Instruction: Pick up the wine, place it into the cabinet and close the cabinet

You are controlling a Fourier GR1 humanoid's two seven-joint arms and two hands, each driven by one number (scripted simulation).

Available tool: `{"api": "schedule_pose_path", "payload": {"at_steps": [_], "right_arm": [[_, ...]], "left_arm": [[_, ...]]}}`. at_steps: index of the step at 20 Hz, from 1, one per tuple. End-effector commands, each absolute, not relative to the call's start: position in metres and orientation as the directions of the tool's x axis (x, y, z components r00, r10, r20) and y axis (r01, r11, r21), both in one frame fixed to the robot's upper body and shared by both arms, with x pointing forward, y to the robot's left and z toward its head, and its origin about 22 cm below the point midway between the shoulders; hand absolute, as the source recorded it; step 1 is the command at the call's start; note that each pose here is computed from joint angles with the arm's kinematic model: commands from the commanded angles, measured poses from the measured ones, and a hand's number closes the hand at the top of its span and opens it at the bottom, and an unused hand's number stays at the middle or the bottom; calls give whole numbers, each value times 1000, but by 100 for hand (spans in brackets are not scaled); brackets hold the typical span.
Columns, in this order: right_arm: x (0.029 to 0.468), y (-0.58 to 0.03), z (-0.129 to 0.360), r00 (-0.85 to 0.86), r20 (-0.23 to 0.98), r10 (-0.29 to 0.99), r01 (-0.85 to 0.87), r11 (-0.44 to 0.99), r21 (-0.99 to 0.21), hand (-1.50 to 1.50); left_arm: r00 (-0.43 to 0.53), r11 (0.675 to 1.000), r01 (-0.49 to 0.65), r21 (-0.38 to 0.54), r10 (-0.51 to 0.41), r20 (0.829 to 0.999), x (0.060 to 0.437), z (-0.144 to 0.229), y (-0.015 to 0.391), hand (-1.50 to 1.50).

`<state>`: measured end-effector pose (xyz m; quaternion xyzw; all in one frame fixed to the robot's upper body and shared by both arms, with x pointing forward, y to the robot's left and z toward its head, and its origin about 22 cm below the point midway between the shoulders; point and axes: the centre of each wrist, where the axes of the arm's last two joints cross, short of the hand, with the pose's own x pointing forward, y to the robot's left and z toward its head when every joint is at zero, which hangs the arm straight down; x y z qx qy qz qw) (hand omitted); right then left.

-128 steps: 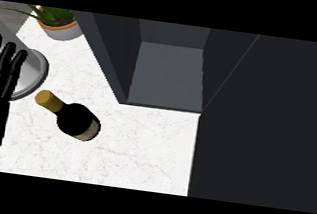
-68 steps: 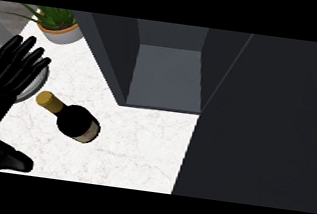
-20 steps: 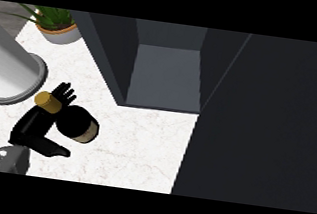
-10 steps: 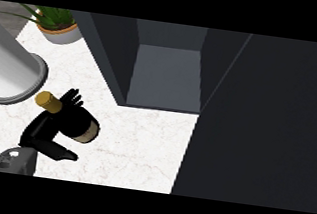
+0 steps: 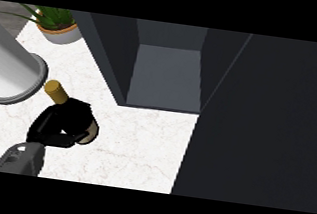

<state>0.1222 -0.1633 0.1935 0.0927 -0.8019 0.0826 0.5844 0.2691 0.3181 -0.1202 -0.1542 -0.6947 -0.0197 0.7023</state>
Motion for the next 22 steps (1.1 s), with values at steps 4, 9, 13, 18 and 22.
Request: {"api": "schedule_pose_path", "payload": {"at_steps": [4,9,13,18,22], "right_arm": [[84,-176,214,-347,932,-103,-272,962,4,-150],[76,-188,219,-363,927,-90,-254,967,-5,-150],[86,-173,201,-341,934,-102,-240,971,18,-150],[74,-182,215,-354,931,-92,-248,969,1,-150],[73,-182,212,-356,928,-111,-237,971,25,-150]], "left_arm": [[-92,950,277,-145,177,980,270,-122,311,150],[-123,950,283,-132,172,977,266,-119,314,150],[-134,977,175,-122,146,980,231,-137,301,150],[-146,977,145,-156,177,973,220,-140,289,150],[-123,956,212,-204,233,965,219,-125,270,150]]}}
